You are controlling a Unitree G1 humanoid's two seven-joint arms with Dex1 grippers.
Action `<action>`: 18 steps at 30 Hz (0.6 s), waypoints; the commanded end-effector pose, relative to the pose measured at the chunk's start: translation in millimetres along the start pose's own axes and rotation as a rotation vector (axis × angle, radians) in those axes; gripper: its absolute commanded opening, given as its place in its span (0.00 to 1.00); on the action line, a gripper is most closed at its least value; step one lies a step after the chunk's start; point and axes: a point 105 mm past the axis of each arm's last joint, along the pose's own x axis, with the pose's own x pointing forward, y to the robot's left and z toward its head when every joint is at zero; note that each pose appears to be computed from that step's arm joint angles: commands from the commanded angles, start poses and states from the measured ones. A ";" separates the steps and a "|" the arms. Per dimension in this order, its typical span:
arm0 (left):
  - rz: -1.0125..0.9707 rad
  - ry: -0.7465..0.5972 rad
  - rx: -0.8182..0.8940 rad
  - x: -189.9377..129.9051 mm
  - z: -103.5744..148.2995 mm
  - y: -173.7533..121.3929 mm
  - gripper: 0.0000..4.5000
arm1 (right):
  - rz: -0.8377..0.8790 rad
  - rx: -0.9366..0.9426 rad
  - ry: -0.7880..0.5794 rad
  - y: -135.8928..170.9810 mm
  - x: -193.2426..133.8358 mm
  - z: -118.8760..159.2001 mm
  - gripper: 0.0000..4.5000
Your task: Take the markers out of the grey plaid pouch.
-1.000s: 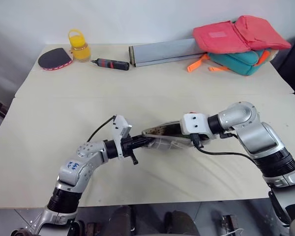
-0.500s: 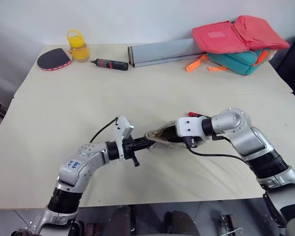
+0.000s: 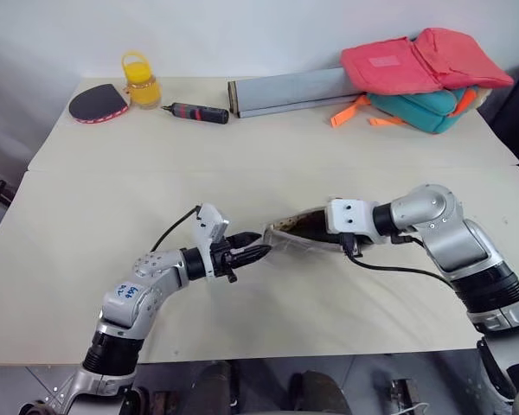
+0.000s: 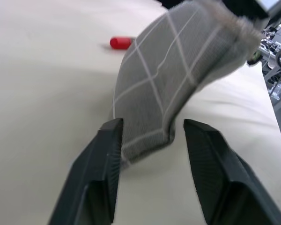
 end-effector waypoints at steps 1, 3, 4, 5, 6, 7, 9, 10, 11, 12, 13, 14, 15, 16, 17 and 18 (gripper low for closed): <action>-0.035 -0.117 0.076 1.2 24.4 -6.6 0.45 | -0.020 -0.024 -0.029 -3.4 -6.3 9.3 0.24; -0.057 -0.186 0.067 1.0 36.2 -10.0 0.45 | -0.020 -0.025 -0.023 -3.7 -6.2 7.7 0.24; -0.057 -0.198 0.059 0.9 38.6 -9.9 0.45 | -0.020 -0.026 -0.019 -3.7 -5.9 6.8 0.24; -0.067 -0.190 0.065 0.7 37.7 -10.9 0.45 | -0.020 -0.026 -0.019 -3.7 -5.6 6.5 0.24; -0.076 -0.177 0.068 0.3 35.8 -11.6 0.45 | -0.019 -0.024 -0.019 -3.5 -5.3 6.4 0.24; -0.083 -0.166 0.071 0.0 34.2 -12.1 0.45 | -0.019 -0.022 -0.020 -3.4 -5.1 6.4 0.24; -0.115 -0.170 0.055 -1.8 34.0 -16.3 0.45 | -0.019 -0.025 -0.025 -3.6 -4.0 7.6 0.24; -0.113 -0.162 0.071 -2.2 33.2 -15.9 0.45 | -0.020 -0.027 -0.026 -3.8 -3.7 8.0 0.24; -0.109 -0.154 0.083 -2.3 32.1 -15.0 0.45 | -0.020 -0.028 -0.026 -3.9 -3.5 8.3 0.24; -0.099 -0.141 0.092 -1.9 30.0 -13.0 0.41 | -0.020 -0.028 -0.027 -4.0 -3.4 8.5 0.24; -0.097 -0.135 0.097 -1.6 28.9 -12.3 0.36 | -0.021 -0.028 -0.027 -4.1 -3.4 8.5 0.24; -0.110 -0.142 0.078 -0.9 28.6 -13.6 0.33 | -0.021 -0.028 -0.026 -4.1 -3.2 8.2 0.24; -0.122 -0.143 0.067 0.4 28.0 -15.5 0.27 | -0.020 -0.027 -0.025 -3.9 -3.0 7.6 0.24; -0.131 -0.144 0.060 1.3 27.7 -16.9 0.20 | -0.020 -0.027 -0.024 -3.8 -2.8 7.1 0.24; -0.145 -0.136 0.054 2.5 26.2 -19.3 0.13 | -0.019 -0.027 -0.023 -3.6 -2.8 6.7 0.24; -0.143 -0.128 0.057 3.1 25.1 -19.6 0.06 | -0.019 -0.027 -0.023 -3.4 -3.0 6.9 0.24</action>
